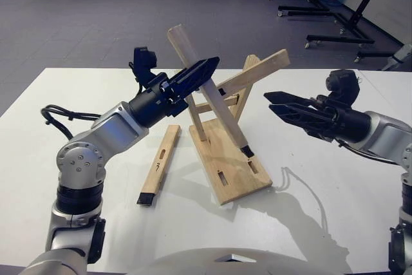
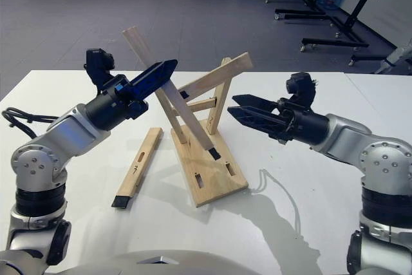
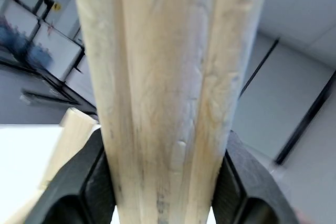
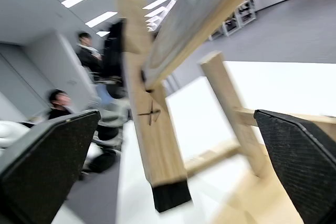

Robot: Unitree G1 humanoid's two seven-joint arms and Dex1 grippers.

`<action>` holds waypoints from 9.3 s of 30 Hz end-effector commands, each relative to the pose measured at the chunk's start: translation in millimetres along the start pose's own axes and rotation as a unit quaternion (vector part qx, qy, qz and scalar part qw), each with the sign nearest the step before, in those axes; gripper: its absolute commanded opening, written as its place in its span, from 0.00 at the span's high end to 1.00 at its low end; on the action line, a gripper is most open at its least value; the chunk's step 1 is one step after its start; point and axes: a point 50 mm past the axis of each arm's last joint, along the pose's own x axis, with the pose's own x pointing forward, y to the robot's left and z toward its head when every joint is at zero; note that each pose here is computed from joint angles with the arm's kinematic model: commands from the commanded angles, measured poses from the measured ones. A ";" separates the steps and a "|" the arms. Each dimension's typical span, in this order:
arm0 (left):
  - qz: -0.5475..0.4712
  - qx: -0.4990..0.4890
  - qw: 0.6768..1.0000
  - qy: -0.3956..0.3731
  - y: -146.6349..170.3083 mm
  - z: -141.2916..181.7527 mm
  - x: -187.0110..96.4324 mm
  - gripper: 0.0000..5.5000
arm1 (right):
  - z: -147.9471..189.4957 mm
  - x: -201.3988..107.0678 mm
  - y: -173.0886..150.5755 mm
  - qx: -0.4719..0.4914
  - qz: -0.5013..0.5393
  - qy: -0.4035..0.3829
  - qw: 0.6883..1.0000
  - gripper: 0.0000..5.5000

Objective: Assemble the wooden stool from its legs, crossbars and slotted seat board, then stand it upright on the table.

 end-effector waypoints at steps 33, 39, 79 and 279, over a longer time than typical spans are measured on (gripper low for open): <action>0.045 0.106 0.992 0.060 -8.6 -86.0 -21.1 0.62 | -82.7 -39.6 -42.9 -0.030 -0.104 0.182 0.977 0.02; 0.044 0.099 0.991 0.075 -0.3 -97.9 -22.2 0.62 | -82.0 -40.1 -42.8 -0.029 -0.104 0.181 0.977 0.02; 0.014 0.190 0.978 0.086 -9.1 -78.8 -17.2 0.62 | -86.4 -31.0 -40.6 -0.020 -0.094 0.174 0.980 0.02; 0.650 0.176 0.724 0.148 96.6 17.6 -95.3 0.63 | -46.7 -50.1 -42.4 -0.050 -0.171 0.048 0.983 0.02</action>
